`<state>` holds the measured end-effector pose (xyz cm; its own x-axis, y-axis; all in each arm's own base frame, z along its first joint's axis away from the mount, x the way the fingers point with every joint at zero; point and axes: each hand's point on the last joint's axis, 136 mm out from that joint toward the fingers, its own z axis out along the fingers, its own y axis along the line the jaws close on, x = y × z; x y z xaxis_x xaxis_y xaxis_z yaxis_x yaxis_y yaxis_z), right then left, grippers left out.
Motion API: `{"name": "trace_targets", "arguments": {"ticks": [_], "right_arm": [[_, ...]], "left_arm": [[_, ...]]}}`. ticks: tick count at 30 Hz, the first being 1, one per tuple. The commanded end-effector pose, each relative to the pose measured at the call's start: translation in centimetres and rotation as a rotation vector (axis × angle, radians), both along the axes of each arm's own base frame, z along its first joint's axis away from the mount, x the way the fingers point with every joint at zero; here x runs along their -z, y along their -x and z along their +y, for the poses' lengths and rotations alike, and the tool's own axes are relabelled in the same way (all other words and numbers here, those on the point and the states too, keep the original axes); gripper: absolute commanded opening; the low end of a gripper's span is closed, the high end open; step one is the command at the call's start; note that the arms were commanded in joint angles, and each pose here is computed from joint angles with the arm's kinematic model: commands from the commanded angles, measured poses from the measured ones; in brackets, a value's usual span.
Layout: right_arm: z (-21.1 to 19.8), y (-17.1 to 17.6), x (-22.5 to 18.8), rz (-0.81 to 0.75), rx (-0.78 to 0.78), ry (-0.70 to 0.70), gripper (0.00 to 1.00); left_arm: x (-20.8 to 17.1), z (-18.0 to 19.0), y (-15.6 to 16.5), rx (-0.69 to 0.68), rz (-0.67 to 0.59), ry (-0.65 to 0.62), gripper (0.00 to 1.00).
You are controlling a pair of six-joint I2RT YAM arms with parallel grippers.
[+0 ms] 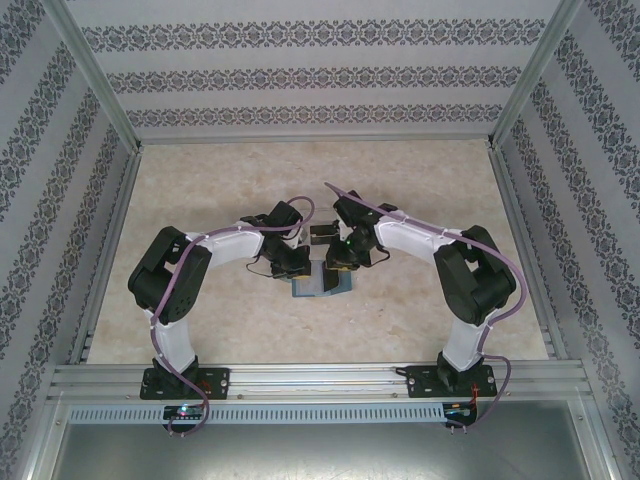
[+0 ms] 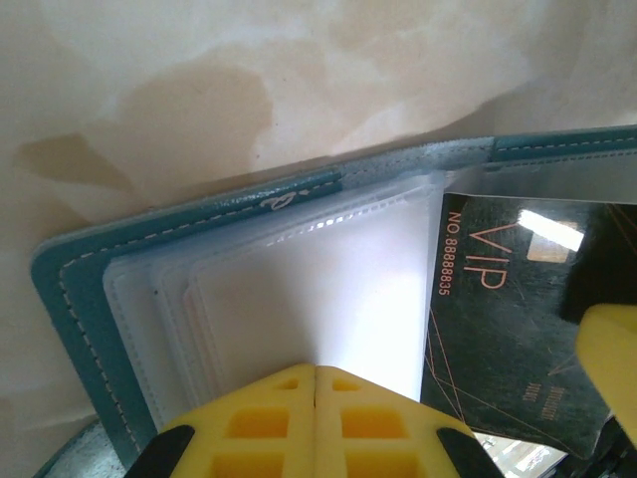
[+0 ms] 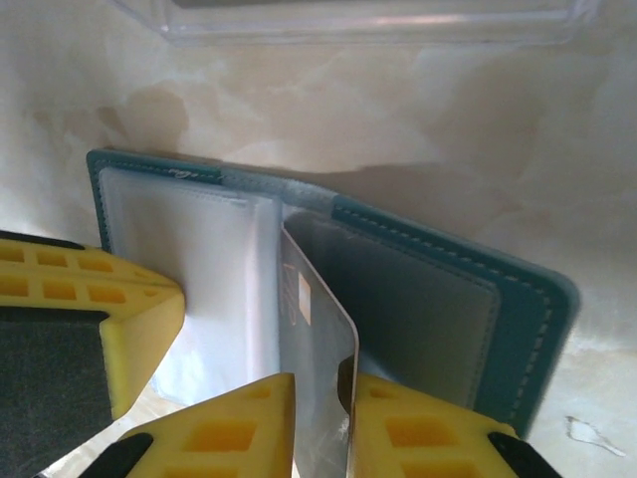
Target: Take the credit cards out of the card holder
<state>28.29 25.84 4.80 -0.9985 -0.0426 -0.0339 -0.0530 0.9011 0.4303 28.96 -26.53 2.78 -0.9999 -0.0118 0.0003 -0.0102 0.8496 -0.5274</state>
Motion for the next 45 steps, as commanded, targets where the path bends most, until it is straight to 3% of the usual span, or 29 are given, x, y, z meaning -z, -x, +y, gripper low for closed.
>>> {"name": "trace_targets", "arguments": {"ticks": [1,11,29,41,45], "right_arm": [[0.0,1.1,0.1,0.032,0.008,-0.009,0.22],[-0.1,1.6,-0.6,0.024,0.018,-0.022,0.15],[-0.6,0.3,-3.3,-0.080,-0.015,-0.028,0.04],[-0.3,-0.8,-6.0,-0.304,-0.468,-0.024,0.01],[-1.1,-1.2,-6.5,-0.377,-0.686,0.057,0.01]], "left_arm": [[2.1,1.3,1.6,0.016,0.061,-0.098,0.00],[2.0,1.2,1.5,0.017,0.060,-0.095,0.00],[-3.2,0.9,-0.2,0.008,-0.058,-0.068,0.02],[-2.9,3.2,0.1,-0.056,-0.103,-0.096,0.01],[-2.8,3.9,0.3,-0.070,-0.105,-0.102,0.01]]}}
